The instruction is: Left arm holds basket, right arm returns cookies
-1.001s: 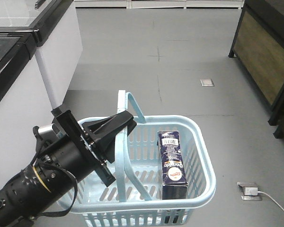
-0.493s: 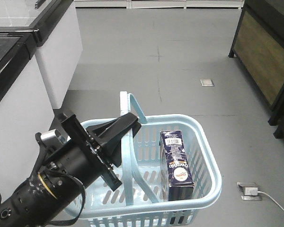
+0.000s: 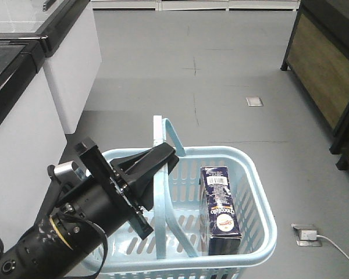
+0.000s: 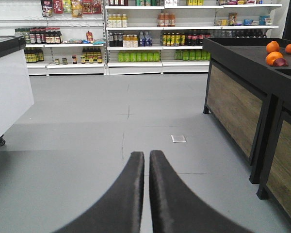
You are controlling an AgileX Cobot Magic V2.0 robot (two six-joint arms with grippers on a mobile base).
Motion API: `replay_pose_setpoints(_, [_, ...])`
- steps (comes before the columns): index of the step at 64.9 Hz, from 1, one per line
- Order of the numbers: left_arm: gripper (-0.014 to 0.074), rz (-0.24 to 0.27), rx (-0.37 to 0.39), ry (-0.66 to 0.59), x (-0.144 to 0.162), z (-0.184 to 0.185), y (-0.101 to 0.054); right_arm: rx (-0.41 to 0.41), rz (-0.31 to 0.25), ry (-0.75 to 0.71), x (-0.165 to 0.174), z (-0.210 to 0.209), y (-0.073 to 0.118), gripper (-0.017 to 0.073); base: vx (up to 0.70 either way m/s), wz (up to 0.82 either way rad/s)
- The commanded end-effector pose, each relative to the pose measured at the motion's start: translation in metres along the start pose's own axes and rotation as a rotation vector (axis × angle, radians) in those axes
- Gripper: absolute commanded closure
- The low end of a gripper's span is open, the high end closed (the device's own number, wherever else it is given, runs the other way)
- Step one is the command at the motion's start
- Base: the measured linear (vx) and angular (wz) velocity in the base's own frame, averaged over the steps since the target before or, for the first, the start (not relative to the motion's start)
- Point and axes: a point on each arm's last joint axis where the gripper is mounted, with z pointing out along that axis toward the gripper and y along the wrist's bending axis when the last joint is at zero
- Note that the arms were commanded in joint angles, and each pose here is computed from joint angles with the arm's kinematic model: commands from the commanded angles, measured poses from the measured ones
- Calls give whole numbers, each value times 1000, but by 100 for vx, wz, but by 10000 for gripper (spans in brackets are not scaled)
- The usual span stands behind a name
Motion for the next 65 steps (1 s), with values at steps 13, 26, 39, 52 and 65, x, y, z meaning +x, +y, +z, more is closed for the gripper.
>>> replay_pose_setpoints(13, [598, -7, 330, 118, 15, -2, -41, 13, -14, -65, -1, 0, -1, 565, 0, 0])
replay_pose_setpoints(26, [598, -20, 327, 130, 16, -2, -41, 13, -14, -65, -1, 0, -1, 565, 0, 0])
replay_pose_setpoints(39, [598, -19, 327, 129, 16, -2, -41, 13, -14, -65, -1, 0, -1, 565, 0, 0])
replay_pose_setpoints(52, [598, -18, 327, 129, 16, -2, -41, 13, -14, -65, -1, 0, -1, 565, 0, 0])
replay_pose_setpoints(65, [596, -9, 327, 128, 16, -2, -41, 13, -14, -65, -1, 0, -1, 565, 0, 0])
